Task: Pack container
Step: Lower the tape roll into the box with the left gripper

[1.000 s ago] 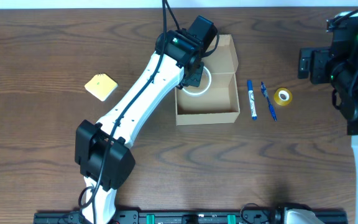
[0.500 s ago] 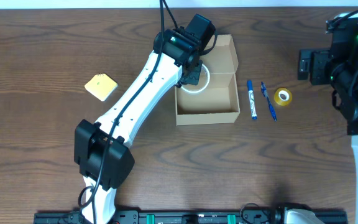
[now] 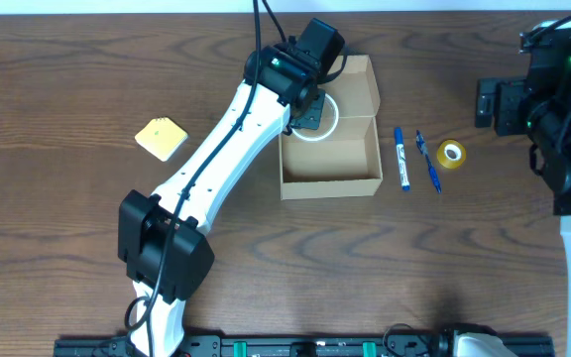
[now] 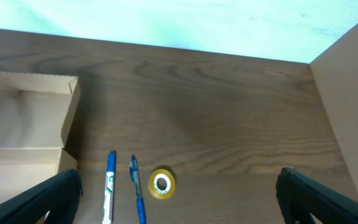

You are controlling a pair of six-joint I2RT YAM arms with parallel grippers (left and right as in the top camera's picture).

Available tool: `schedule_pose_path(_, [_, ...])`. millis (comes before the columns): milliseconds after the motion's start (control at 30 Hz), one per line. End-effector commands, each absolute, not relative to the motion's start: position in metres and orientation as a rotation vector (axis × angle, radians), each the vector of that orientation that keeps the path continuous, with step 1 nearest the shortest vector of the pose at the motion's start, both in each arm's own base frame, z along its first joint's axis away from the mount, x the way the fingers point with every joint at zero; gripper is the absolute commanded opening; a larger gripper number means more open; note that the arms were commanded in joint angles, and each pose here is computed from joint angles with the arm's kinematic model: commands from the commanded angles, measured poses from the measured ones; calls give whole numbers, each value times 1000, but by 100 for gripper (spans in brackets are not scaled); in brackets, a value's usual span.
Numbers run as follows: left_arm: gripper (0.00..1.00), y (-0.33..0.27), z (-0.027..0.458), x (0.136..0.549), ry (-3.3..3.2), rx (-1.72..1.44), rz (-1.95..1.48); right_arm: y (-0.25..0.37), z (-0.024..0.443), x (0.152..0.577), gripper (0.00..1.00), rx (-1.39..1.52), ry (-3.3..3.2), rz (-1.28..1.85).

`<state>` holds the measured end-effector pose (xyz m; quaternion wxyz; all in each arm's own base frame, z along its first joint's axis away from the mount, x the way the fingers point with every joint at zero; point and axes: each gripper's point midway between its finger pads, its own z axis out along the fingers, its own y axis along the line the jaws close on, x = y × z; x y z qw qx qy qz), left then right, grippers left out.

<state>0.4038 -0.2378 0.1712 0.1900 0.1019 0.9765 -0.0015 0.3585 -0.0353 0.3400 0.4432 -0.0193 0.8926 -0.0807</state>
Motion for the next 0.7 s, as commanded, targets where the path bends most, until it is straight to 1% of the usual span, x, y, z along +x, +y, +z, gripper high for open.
schedule_pose_path(0, [6, -236, 170, 411, 2736, 275, 9, -25, 358, 355, 99, -93, 2166, -189])
schedule_pose_path(233, [6, -240, 146, 412, 2781, 293, 40, -21, 361, 352, 99, -105, 2155, -193])
schedule_pose_path(533, [6, -246, 147, 412, 2768, 305, 30, -21, 362, 353, 99, -108, 2150, -195])
schedule_pose_path(667, [6, -254, 146, 405, 2777, 337, 17, -21, 362, 353, 99, -111, 2149, -196])
